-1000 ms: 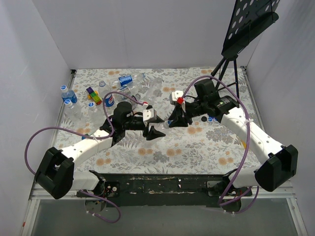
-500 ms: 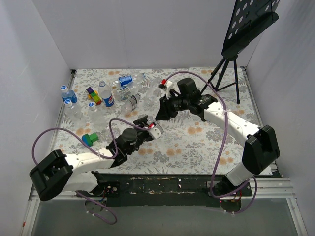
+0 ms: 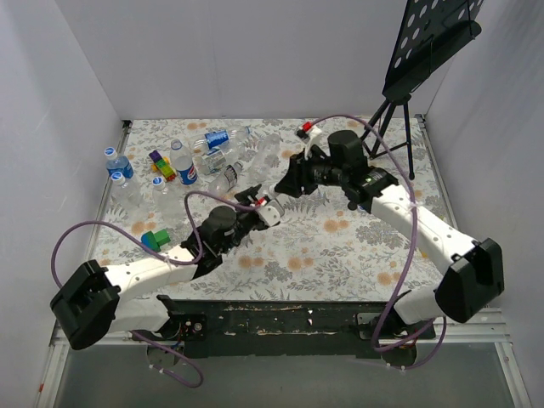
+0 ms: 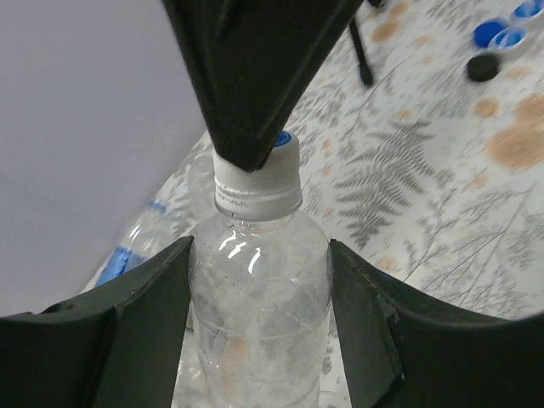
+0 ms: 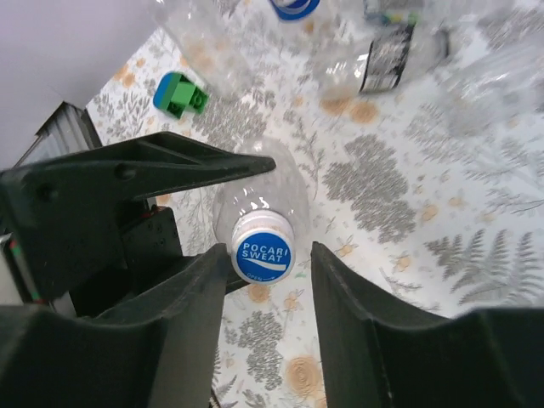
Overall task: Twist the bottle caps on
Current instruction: Screw the bottle cap onto the plastic bottle.
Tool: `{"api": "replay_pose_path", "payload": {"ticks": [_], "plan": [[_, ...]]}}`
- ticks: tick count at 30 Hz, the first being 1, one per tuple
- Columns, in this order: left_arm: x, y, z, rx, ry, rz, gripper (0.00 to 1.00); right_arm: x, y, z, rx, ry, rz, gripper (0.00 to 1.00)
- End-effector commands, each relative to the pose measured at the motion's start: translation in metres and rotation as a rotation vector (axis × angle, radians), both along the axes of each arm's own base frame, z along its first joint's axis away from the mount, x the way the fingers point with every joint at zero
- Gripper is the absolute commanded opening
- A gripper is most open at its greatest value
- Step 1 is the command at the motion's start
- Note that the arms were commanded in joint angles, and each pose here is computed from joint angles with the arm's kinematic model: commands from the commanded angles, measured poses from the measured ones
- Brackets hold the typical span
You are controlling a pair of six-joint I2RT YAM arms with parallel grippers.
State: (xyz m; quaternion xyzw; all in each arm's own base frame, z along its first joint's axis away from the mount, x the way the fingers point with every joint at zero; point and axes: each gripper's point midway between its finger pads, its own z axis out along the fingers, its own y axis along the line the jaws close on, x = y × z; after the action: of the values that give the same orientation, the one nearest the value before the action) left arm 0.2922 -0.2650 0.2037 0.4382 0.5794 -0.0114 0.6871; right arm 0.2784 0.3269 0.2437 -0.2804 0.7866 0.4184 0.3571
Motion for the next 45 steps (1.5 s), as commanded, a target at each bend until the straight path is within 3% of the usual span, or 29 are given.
{"api": "replay_pose_path", "payload": {"ticks": [1, 7, 12, 17, 28, 38, 40, 42, 45], "plan": [[-0.030, -0.036, 0.003, -0.102, 0.261, -0.342, 0.00, 0.001, -0.032, 0.056, 0.038, -0.256, 0.031, 0.56], [-0.058, -0.051, 0.007, -0.157, 0.500, -0.625, 0.00, -0.037, -0.047, 0.062, 0.012, -0.459, 0.283, 0.65], [-0.075, -0.054, 0.018, -0.194, 0.572, -0.769, 0.00, -0.071, -0.052, 0.050, 0.000, -0.553, 0.506, 0.65], [-0.086, -0.057, 0.020, -0.193, 0.616, -0.843, 0.00, -0.081, -0.059, 0.041, -0.035, -0.643, 0.581, 0.65], [-0.091, -0.058, 0.021, -0.197, 0.635, -0.881, 0.00, -0.094, -0.054, 0.028, -0.046, -0.616, 0.681, 0.63], [-0.088, -0.057, 0.025, -0.199, 0.608, -0.866, 0.00, -0.091, -0.049, 0.024, -0.058, -0.583, 0.678, 0.37], [-0.084, -0.056, 0.026, -0.197, 0.582, -0.840, 0.00, -0.086, -0.046, 0.023, -0.062, -0.570, 0.651, 0.23], [-0.073, -0.053, 0.025, -0.190, 0.531, -0.772, 0.00, -0.081, -0.043, 0.023, -0.054, -0.551, 0.617, 0.03], [-0.041, -0.042, 0.027, -0.202, 0.391, -0.563, 0.00, -0.072, -0.033, 0.025, -0.038, -0.508, 0.553, 0.01]]}}
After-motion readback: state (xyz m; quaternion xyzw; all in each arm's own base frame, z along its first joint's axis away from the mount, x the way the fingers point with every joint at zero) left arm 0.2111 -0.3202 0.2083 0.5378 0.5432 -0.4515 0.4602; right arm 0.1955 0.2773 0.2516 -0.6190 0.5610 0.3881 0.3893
